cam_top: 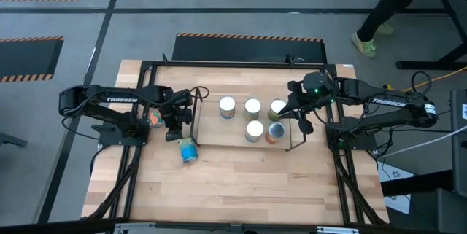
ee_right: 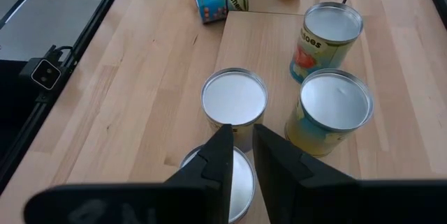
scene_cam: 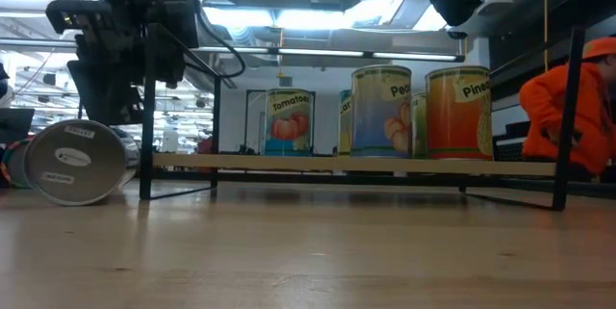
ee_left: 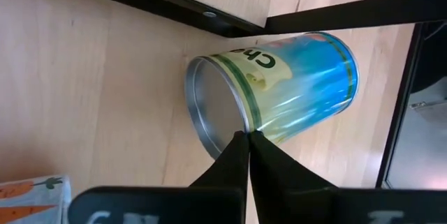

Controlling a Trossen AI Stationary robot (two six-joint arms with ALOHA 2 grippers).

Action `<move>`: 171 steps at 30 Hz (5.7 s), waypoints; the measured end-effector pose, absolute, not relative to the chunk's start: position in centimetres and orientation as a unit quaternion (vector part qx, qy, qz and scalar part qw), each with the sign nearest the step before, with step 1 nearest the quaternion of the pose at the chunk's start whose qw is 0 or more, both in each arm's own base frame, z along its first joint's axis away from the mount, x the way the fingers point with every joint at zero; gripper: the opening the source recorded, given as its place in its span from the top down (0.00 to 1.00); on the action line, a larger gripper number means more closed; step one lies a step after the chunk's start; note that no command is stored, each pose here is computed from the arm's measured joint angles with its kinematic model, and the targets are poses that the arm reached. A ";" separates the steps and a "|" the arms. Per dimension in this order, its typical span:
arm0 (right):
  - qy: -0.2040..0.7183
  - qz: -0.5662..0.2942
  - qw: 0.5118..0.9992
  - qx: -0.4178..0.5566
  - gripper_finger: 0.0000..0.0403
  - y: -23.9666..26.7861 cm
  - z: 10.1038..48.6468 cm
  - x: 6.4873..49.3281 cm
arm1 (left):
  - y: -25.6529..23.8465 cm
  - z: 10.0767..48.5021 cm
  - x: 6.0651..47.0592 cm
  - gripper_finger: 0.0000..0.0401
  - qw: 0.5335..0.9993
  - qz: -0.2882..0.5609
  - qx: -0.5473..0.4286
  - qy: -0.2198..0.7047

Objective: Pick and place cans onto a shelf
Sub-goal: Put the canned cherries on the shelf

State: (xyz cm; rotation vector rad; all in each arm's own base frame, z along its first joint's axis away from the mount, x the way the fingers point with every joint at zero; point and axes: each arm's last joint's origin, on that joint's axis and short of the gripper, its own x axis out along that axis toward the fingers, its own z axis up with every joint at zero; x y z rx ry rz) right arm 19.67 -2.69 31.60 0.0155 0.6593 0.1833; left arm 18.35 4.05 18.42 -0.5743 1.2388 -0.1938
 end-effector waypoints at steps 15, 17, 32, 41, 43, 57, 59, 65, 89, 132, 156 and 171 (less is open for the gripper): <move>0.323 0.090 0.942 0.007 0.85 -2.7 31.6 19.7 | 2.7 21.0 16.6 1.00 0.792 -0.075 -0.282 0.537; 0.323 0.090 0.942 0.007 0.85 -2.7 31.6 19.7 | 2.3 21.4 16.4 1.00 0.793 -0.072 -0.287 0.533; 0.322 0.089 0.942 0.007 0.85 -2.7 31.6 19.7 | -0.9 25.2 16.7 1.00 0.834 -0.041 -0.229 0.501; 0.318 0.089 0.944 0.006 0.85 -2.7 31.7 19.7 | -2.8 25.9 17.0 1.00 0.834 -0.030 -0.221 0.505; 0.319 0.089 0.944 0.006 0.85 -2.7 31.7 19.7 | -3.2 25.8 16.9 1.00 0.830 -0.023 -0.227 0.508; 0.312 0.089 0.946 0.004 0.85 -2.7 31.8 19.8 | -5.6 24.5 17.6 1.00 0.815 0.009 -0.200 0.543; 0.310 0.089 0.946 0.004 0.85 -2.7 31.8 19.9 | -5.8 24.5 17.5 1.00 0.817 0.012 -0.196 0.542; 0.306 0.088 0.948 0.003 0.85 -2.7 31.9 19.9 | -6.0 24.4 17.4 1.00 0.825 0.028 -0.175 0.537; 0.292 0.087 0.952 -0.001 0.85 -2.8 32.1 20.1 | -5.4 24.0 16.6 0.98 0.813 0.076 -0.133 0.562; 0.292 0.088 0.952 -0.002 0.85 -2.8 32.1 20.1 | -4.5 24.0 16.7 0.77 0.822 0.197 -0.141 0.516; 0.292 0.088 0.952 -0.003 0.85 -2.8 32.1 20.1 | -2.7 23.8 17.5 0.78 0.819 0.142 -0.097 0.548; 0.302 0.088 0.949 0.002 0.85 -2.8 31.0 20.1 | -1.4 22.0 19.6 0.78 0.799 0.048 -0.004 0.600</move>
